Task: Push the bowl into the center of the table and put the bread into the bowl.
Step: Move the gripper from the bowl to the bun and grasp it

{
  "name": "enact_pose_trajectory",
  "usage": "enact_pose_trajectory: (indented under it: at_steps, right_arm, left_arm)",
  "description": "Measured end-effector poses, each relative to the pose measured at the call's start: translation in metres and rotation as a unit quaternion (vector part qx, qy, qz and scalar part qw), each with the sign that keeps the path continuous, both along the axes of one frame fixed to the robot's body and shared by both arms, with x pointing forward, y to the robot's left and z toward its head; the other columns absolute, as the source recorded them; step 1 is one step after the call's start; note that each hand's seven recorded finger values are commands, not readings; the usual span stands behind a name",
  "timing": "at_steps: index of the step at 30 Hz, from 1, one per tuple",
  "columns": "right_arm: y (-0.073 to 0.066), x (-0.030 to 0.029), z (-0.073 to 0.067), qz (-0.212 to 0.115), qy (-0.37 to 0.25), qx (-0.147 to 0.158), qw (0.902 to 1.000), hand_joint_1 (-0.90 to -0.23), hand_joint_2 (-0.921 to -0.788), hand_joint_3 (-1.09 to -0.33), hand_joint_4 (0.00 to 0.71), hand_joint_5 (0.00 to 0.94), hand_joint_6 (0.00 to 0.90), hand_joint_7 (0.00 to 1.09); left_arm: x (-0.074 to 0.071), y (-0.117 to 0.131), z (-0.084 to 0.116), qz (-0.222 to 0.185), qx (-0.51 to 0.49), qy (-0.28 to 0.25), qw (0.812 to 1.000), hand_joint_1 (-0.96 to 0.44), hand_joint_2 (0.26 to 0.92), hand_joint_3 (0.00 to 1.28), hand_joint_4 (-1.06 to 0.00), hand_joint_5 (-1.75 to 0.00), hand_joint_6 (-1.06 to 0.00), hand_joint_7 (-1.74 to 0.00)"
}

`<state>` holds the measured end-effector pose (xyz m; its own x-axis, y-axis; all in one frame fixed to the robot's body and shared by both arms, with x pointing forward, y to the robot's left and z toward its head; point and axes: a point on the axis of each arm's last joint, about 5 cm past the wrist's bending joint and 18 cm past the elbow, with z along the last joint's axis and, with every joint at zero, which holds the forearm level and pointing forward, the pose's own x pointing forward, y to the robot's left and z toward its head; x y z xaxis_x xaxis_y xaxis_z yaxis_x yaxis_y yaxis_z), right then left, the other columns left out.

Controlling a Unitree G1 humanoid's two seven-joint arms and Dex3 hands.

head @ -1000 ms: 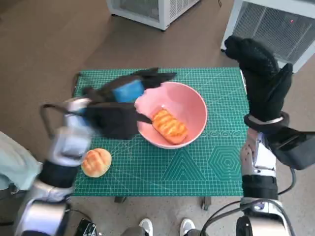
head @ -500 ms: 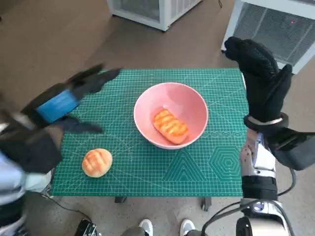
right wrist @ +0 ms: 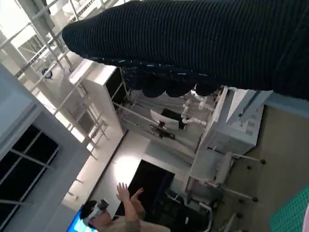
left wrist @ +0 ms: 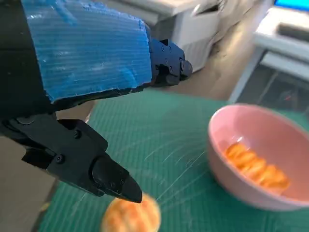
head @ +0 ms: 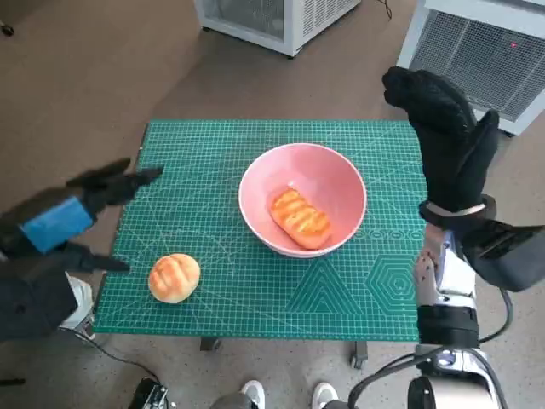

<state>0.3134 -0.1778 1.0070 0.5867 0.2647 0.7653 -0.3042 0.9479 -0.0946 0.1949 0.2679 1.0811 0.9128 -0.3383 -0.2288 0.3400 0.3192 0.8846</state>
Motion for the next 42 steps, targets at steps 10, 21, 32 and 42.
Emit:
enact_pose_trajectory:
  at_steps: [10, 21, 32, 42]
  right_arm:
    - [0.002, 0.0023, 0.003, 0.006, -0.003, -0.002, 1.0000, -0.719, -0.921, -0.743, 0.273, 0.000, 0.240, 0.26]
    - [0.001, 0.0031, 0.003, 0.010, 0.000, -0.004, 0.9999, -0.712, -0.921, -0.743, 0.271, 0.000, 0.237, 0.25]
    - [0.001, 0.0037, 0.002, 0.011, 0.003, -0.003, 0.9999, -0.712, -0.921, -0.736, 0.269, 0.000, 0.234, 0.25]
    - [0.000, 0.0036, 0.002, 0.010, 0.002, -0.004, 0.9999, -0.691, -0.921, -0.734, 0.271, 0.001, 0.237, 0.25]
  left_arm:
    - [-0.007, -0.004, -0.015, 0.005, 0.004, 0.042, 0.999, -0.19, 0.750, 0.00, -0.08, -0.01, -0.22, -0.01]
    - [-0.004, -0.012, -0.042, 0.012, 0.035, 0.054, 0.998, -0.14, 0.740, 0.00, -0.11, -0.01, -0.25, -0.01]
    - [0.001, -0.023, -0.079, 0.002, 0.074, 0.035, 0.997, -0.15, 0.737, 0.00, -0.17, -0.01, -0.30, -0.02]
    - [0.006, -0.027, -0.109, 0.012, 0.114, 0.032, 0.993, 0.00, 0.762, 0.01, -0.39, -0.02, -0.47, -0.02]
